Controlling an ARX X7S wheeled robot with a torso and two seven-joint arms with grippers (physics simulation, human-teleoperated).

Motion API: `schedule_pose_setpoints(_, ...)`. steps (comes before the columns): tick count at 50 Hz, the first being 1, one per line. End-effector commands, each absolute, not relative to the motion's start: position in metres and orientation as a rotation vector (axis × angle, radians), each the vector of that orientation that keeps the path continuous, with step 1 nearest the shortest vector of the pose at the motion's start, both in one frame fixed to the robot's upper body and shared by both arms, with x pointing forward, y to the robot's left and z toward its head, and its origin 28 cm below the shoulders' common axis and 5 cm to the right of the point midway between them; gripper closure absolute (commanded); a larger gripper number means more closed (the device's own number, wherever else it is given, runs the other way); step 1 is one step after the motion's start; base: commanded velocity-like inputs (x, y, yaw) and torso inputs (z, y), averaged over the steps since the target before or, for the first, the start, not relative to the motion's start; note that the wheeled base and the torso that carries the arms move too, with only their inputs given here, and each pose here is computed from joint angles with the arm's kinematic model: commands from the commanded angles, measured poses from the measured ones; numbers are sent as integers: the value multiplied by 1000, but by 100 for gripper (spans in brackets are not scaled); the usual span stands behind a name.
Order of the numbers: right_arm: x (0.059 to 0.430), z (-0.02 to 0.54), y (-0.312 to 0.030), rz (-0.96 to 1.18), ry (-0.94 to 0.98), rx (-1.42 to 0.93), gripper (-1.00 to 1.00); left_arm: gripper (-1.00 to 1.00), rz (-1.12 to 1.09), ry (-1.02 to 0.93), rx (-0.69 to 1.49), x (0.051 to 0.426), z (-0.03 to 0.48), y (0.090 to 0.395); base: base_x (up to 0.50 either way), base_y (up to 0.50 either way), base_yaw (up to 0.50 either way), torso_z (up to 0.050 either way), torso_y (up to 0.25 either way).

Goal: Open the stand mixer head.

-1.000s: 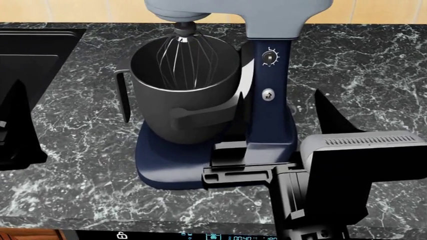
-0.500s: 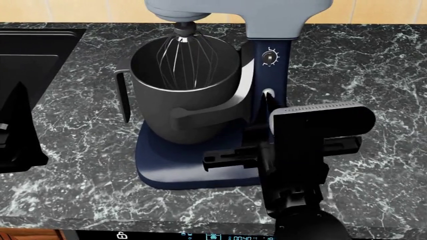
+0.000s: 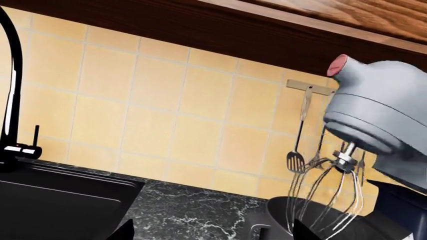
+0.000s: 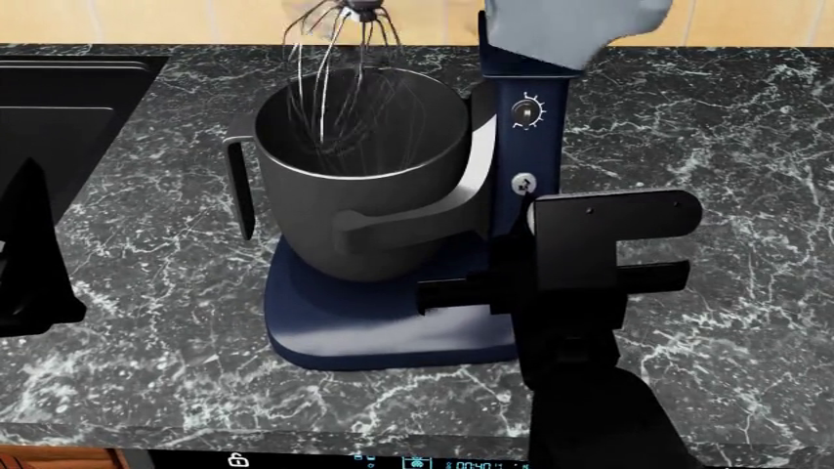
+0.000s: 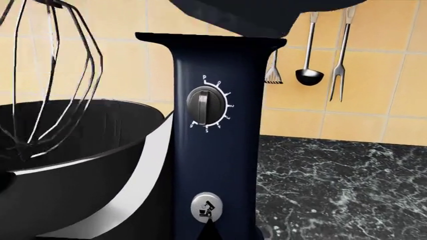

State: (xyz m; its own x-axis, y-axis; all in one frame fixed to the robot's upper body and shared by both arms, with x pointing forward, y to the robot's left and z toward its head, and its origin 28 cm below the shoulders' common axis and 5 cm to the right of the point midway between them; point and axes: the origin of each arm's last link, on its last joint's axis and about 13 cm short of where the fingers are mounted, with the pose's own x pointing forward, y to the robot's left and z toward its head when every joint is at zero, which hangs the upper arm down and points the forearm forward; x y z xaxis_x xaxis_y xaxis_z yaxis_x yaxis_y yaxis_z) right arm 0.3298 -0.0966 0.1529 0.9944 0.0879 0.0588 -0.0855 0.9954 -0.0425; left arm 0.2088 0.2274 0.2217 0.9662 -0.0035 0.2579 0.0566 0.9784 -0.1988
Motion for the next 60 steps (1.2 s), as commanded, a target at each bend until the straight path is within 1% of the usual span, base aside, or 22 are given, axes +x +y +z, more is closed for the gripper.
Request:
schedule_pose_setpoints(1,345,149,-96,92,-23,-38,100,-100,-30,-264,-208,208,223,228,0,0,0,0,0)
schedule_pose_setpoints(4,349,145,-91,115,-6,-43,100,-100,-30,-258,-208,209,221,228,24,0,7,0,0)
schedule_pose_setpoints(11,364,139,-95,84,30,-14,100,-100,-28,-263,-209,209,223,229,29,4,15,0,0)
schedule_pose_setpoints(15,362,134,-96,75,37,-28,100,-100,-29,-263,-208,209,223,229,36,4,22,0,0)
schedule_pose_setpoints(17,351,133,-98,39,5,-89,100,-100,-29,-263,-208,208,223,229,31,4,22,0,0)
schedule_pose_setpoints(18,338,138,-100,52,-44,-77,100,-100,-30,-262,-206,209,222,229,23,4,19,0,0)
schedule_pose_setpoints(19,321,143,-104,14,-76,-73,100,-100,-27,-257,-206,210,221,229,13,3,16,0,0)
schedule_pose_setpoints(20,312,150,-103,28,-127,-116,100,-100,-27,-257,-205,211,221,229,0,0,0,0,0)
schedule_pose_setpoints(21,294,159,-106,36,-150,-60,100,-100,-26,-254,-203,212,220,228,0,0,0,0,0)
schedule_pose_setpoints(23,274,174,-108,14,-223,-67,100,-100,-25,-249,-198,213,218,227,0,0,0,0,0)
schedule_pose_setpoints(24,265,179,-107,33,-244,-114,100,-100,-28,-246,-194,213,217,227,0,0,0,0,0)
schedule_pose_setpoints(25,262,181,-106,70,-257,-65,100,-100,-29,-246,-193,213,217,226,0,0,0,0,0)
schedule_pose_setpoints(26,259,179,-105,106,-251,-77,100,-100,-32,-244,-190,213,217,226,0,0,0,0,0)
schedule_pose_setpoints(28,259,177,-105,64,-253,-96,100,-100,-30,-240,-190,214,216,226,0,0,0,0,0)
schedule_pose_setpoints(30,256,178,-104,54,-274,-67,100,-100,-29,-241,-189,213,217,227,0,0,0,0,0)
schedule_pose_setpoints(33,254,176,-102,112,-266,-35,100,-100,-25,-242,-189,213,217,227,0,0,0,0,0)
schedule_pose_setpoints(34,256,175,-102,71,-277,-66,100,-100,-27,-242,-190,213,217,227,0,0,0,0,0)
schedule_pose_setpoints(35,257,177,-103,70,-285,-33,100,-100,-26,-243,-188,213,217,227,0,0,0,0,0)
schedule_pose_setpoints(38,258,174,-103,86,-277,-48,100,-100,-27,-245,-189,213,217,227,0,0,0,0,0)
schedule_pose_setpoints(45,250,177,-105,71,-309,-30,100,-100,-25,-242,-185,214,216,227,0,0,0,0,0)
schedule_pose_setpoints(46,248,180,-104,73,-343,-27,100,-100,-23,-243,-185,214,216,227,0,0,0,0,0)
schedule_pose_setpoints(60,248,177,-105,75,-322,-39,100,-100,-27,-239,-180,214,216,227,0,0,0,0,0)
